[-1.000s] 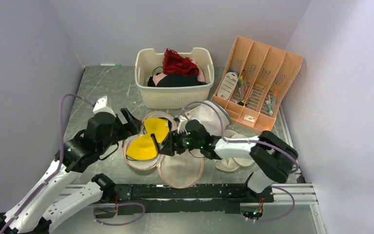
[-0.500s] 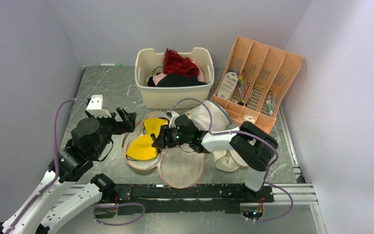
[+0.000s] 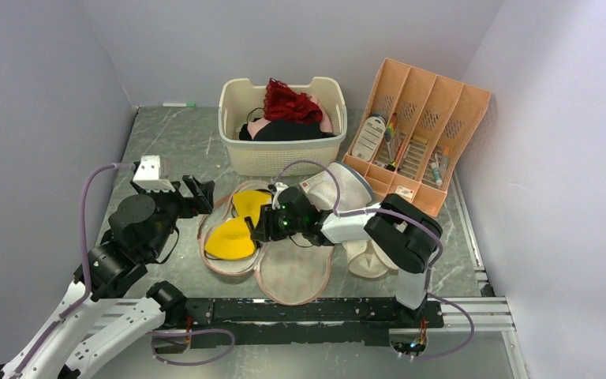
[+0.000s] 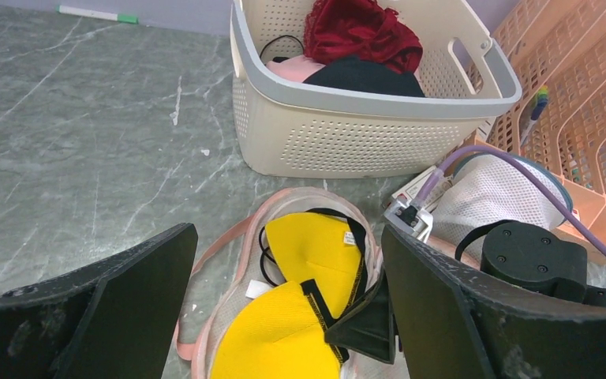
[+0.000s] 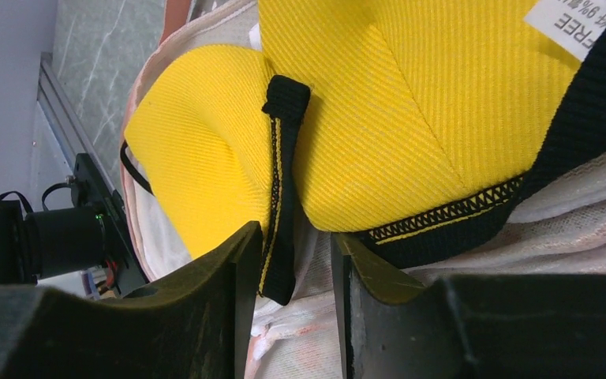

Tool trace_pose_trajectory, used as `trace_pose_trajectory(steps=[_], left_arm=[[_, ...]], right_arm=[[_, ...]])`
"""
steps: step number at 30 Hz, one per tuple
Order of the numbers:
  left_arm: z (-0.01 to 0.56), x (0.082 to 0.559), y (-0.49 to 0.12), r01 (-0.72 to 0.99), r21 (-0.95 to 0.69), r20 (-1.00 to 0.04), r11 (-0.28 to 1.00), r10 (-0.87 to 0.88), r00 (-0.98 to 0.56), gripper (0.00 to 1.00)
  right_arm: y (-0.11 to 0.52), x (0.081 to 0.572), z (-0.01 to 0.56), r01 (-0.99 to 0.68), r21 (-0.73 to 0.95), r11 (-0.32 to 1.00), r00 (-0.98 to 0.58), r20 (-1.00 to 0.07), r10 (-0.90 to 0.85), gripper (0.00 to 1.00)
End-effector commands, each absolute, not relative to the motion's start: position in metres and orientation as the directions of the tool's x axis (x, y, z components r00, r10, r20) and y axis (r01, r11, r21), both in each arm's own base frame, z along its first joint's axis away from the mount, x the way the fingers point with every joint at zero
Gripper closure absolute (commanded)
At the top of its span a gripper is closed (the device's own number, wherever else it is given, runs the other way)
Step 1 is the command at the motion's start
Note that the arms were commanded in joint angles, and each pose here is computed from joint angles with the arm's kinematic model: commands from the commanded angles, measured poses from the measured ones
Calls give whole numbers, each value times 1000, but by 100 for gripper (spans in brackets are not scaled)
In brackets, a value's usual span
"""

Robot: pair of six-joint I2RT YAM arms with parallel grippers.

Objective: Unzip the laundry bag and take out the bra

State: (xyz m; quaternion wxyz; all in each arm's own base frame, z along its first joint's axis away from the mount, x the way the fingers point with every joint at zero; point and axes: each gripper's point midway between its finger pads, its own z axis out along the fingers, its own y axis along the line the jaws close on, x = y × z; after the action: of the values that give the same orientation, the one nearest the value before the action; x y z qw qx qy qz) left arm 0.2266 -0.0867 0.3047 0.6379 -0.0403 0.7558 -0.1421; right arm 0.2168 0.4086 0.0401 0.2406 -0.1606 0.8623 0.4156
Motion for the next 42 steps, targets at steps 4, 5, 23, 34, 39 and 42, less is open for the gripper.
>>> trace_pose_trajectory(steps=[4, 5, 23, 34, 39, 42], left_arm=[[309, 233, -87, 110, -252, -958, 961, -232, -171, 2], [309, 232, -86, 109, -252, -958, 962, -231, -171, 2], [307, 232, -69, 18, -248, -956, 968, -242, -166, 2], [310, 228, -65, 16, -265, -955, 964, -260, -142, 2], [307, 229, -65, 7, -258, -955, 966, -253, -156, 2], [306, 231, -67, 14, -253, -955, 967, -247, -161, 2]], right_arm=[[424, 215, 39, -472, 696, 542, -847, -529, -59, 72], [427, 214, 41, -474, 704, 529, -848, -527, -58, 76], [384, 209, 277, -853, 366, 373, -407, -913, -34, 100], [444, 169, 150, -695, 699, 167, -718, -682, -135, 100], [467, 141, 98, -640, 741, 203, -766, -594, -244, 100], [464, 142, 103, -604, 774, 189, -795, -566, -221, 90]])
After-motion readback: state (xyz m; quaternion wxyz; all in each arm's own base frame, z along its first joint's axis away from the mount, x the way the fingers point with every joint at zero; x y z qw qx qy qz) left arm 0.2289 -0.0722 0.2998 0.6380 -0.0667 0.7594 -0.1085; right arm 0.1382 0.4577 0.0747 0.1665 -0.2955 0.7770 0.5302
